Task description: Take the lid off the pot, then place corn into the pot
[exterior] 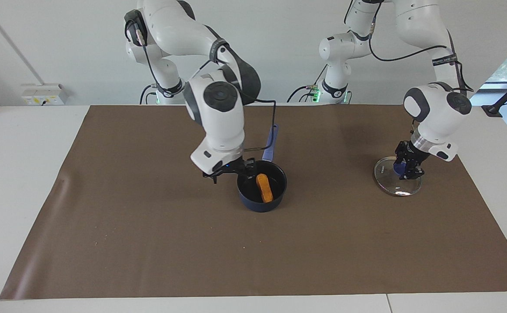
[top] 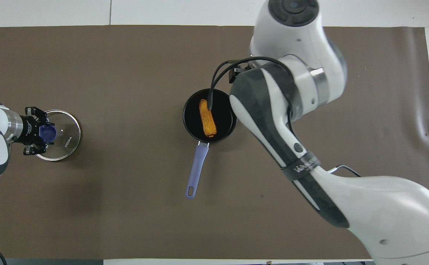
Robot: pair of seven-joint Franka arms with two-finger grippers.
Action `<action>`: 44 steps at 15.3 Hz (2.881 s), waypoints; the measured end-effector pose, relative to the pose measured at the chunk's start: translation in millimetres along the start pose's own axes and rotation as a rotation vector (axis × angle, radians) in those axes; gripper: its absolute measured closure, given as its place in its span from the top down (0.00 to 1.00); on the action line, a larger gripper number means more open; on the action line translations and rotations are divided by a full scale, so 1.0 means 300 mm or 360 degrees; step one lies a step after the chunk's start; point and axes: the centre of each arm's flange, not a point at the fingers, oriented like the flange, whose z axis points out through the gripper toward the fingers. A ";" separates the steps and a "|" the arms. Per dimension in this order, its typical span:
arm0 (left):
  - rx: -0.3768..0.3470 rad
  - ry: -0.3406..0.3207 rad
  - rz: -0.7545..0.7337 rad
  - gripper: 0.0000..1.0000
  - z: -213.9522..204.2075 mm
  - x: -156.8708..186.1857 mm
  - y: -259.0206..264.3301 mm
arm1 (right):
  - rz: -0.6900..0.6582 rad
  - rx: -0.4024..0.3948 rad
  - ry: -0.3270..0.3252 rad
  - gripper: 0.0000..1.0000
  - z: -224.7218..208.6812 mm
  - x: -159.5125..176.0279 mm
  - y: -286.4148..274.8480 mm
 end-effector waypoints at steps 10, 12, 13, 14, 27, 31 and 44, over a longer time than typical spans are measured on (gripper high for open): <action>0.0041 -0.0015 0.0132 1.00 -0.114 -0.009 0.063 | -0.0009 -0.0013 -0.0161 1.00 -0.285 -0.098 0.690; 0.0041 -0.0022 0.0372 1.00 -0.258 -0.017 0.120 | -0.0068 -0.0008 -0.0218 1.00 -0.249 -0.130 0.739; 0.0025 -0.0021 0.0526 1.00 -0.332 -0.029 0.146 | -0.0073 -0.0007 -0.0243 1.00 -0.236 -0.152 0.750; 0.0001 -0.0014 0.0677 1.00 -0.396 -0.045 0.167 | -0.0072 -0.0006 -0.0251 1.00 -0.223 -0.172 0.757; 0.0046 -0.0005 0.2498 1.00 -0.845 -0.379 0.068 | 0.0022 0.0008 -0.0034 1.00 -0.201 -0.311 0.958; 0.0077 -0.0033 0.2558 1.00 -0.831 -0.396 -0.046 | 0.0021 -0.0006 -0.0010 1.00 -0.226 -0.335 0.962; 0.0161 -0.0111 0.2597 1.00 -0.831 -0.462 -0.015 | 0.0011 -0.0004 -0.0090 1.00 -0.172 -0.326 0.950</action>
